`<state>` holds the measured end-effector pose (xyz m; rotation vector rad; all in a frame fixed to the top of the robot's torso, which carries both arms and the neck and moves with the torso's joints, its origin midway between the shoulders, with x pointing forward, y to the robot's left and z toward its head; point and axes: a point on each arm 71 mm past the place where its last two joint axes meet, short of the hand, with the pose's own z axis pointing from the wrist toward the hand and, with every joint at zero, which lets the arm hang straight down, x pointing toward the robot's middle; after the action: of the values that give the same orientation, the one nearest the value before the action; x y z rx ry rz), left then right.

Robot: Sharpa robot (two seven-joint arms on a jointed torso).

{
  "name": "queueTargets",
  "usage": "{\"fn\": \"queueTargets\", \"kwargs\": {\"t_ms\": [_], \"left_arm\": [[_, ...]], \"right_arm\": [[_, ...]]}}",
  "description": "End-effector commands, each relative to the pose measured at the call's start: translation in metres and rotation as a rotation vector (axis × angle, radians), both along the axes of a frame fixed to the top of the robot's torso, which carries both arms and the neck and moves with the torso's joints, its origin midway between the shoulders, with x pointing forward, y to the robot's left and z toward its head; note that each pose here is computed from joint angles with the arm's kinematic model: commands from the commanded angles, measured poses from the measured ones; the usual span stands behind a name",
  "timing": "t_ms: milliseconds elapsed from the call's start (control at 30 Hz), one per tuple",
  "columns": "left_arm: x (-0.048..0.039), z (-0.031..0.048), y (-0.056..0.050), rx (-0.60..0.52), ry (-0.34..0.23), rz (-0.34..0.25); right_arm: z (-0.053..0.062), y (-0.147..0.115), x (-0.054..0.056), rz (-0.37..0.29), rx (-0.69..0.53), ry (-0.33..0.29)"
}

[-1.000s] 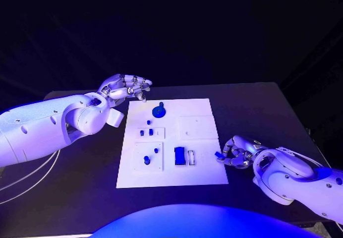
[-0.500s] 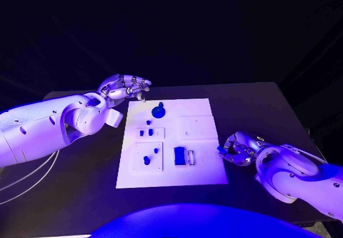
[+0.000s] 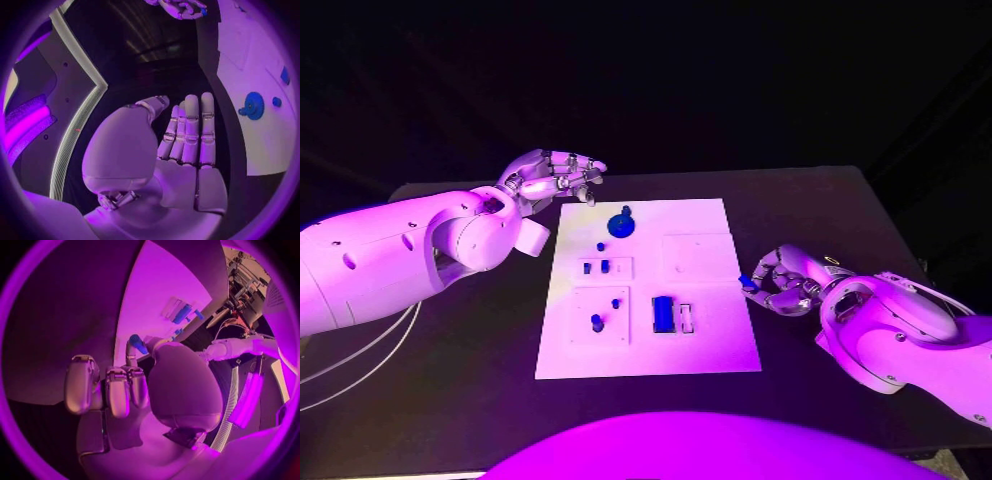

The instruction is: Assemble the parts on the task board

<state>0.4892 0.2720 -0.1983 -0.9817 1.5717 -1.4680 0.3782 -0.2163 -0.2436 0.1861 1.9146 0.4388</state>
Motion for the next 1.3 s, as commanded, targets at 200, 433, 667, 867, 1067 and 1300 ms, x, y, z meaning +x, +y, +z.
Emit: {"fn": "queueTargets", "kwargs": {"t_ms": [200,433,667,867,1067,1300], "left_arm": [[-0.0004,0.0007,-0.003,-0.008,-0.002,-0.019],[-0.0002,0.0005,-0.006,-0.010,-0.001,-0.025],[-0.0001,0.0005,-0.008,-0.010,-0.002,-0.029],[0.0000,0.0005,-0.009,-0.011,-0.003,-0.032],[0.0001,0.0004,-0.009,-0.012,-0.003,-0.035],[0.0002,0.0003,-0.009,-0.012,-0.002,-0.036]], "right_arm": [[-0.006,0.019,-0.001,0.021,0.055,0.092],[-0.017,0.040,-0.006,0.048,0.109,0.171],[-0.027,0.055,-0.009,0.065,0.137,0.216],[-0.031,0.060,-0.008,0.068,0.136,0.238],[-0.035,0.068,-0.009,0.079,0.147,0.251],[-0.038,0.073,-0.010,0.088,0.149,0.263]]}}
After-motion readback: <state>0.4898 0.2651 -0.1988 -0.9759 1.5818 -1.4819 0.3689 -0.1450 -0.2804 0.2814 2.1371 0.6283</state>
